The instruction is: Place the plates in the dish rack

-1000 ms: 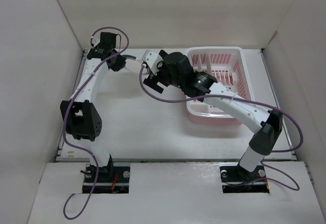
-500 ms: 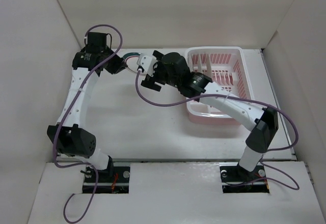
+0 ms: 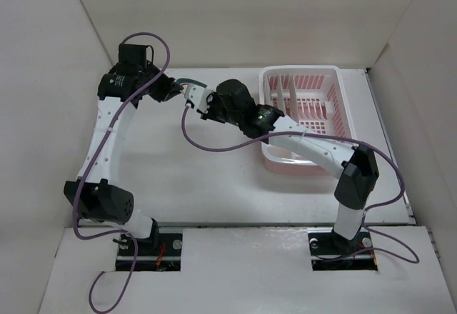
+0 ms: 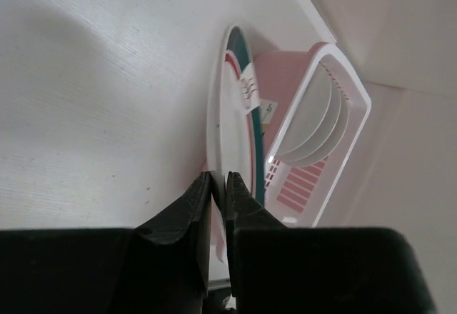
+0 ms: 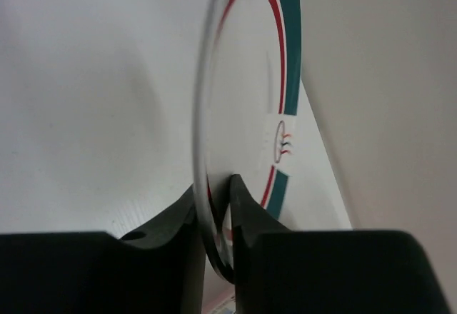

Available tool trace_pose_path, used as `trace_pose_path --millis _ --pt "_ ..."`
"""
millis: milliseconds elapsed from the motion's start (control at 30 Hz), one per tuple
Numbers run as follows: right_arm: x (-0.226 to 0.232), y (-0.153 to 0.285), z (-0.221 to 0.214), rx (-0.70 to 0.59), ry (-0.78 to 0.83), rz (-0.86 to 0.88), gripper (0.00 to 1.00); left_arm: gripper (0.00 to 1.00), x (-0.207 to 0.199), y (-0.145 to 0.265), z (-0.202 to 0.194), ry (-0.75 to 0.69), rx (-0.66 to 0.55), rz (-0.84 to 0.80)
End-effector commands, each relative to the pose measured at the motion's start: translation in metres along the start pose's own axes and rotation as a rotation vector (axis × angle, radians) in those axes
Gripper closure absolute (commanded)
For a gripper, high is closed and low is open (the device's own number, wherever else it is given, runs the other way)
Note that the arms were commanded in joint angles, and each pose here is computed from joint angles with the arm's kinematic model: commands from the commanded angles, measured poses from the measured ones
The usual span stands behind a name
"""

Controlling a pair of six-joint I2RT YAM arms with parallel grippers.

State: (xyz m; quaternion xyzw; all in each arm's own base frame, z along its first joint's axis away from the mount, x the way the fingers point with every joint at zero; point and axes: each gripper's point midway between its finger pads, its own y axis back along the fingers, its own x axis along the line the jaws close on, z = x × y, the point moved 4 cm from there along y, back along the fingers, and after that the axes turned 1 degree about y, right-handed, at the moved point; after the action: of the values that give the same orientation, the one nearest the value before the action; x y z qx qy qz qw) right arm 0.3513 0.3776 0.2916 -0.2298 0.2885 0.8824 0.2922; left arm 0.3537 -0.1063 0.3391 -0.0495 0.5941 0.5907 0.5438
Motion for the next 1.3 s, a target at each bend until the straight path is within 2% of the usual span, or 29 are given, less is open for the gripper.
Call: trace_pose_path --millis 0,33,133,300,433,467,600,700,767,833,867,967,1067,1200,1267 --pt "-0.023 0.006 0.03 -0.097 -0.065 -0.093 0.84 1.0 -0.026 0.04 0.008 -0.033 -0.062 -0.13" --pt "-0.021 0.004 0.028 -0.095 -0.065 -0.092 0.96 1.0 -0.026 0.04 0.008 -0.033 -0.062 -0.13" --pt "-0.021 0.006 0.025 -0.089 -0.065 -0.098 1.0 1.0 -0.03 0.04 0.009 -0.038 -0.064 -0.153" --pt "-0.012 0.015 0.037 -0.112 -0.068 -0.101 1.0 1.0 -0.039 0.03 0.01 -0.075 -0.038 -0.238" --pt "-0.015 0.024 0.04 -0.109 -0.069 -0.128 1.0 0.42 -0.056 0.025 0.019 -0.131 -0.055 -0.355" --pt "-0.016 0.024 0.038 -0.1 -0.083 -0.142 1.0 0.25 -0.06 0.026 0.022 -0.148 -0.072 -0.376" --pt "-0.027 0.036 0.039 -0.091 -0.129 -0.209 1.0 0.0 -0.065 0.045 0.04 -0.171 -0.2 -0.396" --pt "-0.055 0.052 0.034 -0.078 -0.246 -0.317 1.0 0.0 -0.048 0.045 0.056 -0.157 -0.296 -0.312" --pt "-0.077 0.074 0.039 -0.12 -0.377 -0.386 1.0 0.0 -0.03 0.035 0.062 -0.168 -0.328 -0.234" --pt "-0.101 0.092 0.023 -0.122 -0.473 -0.455 1.0 0.0 -0.013 0.027 0.063 -0.17 -0.325 -0.167" --pt "-0.114 0.115 0.027 -0.172 -0.564 -0.492 1.0 0.0 0.0 0.017 0.06 -0.183 -0.309 -0.127" --pt "-0.149 0.16 0.004 -0.231 -0.701 -0.568 1.0 0.0 0.032 -0.006 0.052 -0.179 -0.263 -0.042" --pt "-0.177 0.192 -0.032 -0.218 -0.763 -0.656 1.0 0.0 0.049 -0.021 0.045 -0.191 -0.237 -0.01" --pt "-0.193 0.217 -0.082 -0.142 -0.806 -0.682 1.0 0.0 0.074 -0.039 0.032 -0.198 -0.188 0.034" --pt "-0.201 0.227 -0.104 -0.148 -0.824 -0.683 1.0 0.0 0.078 -0.046 0.031 -0.209 -0.174 0.036"
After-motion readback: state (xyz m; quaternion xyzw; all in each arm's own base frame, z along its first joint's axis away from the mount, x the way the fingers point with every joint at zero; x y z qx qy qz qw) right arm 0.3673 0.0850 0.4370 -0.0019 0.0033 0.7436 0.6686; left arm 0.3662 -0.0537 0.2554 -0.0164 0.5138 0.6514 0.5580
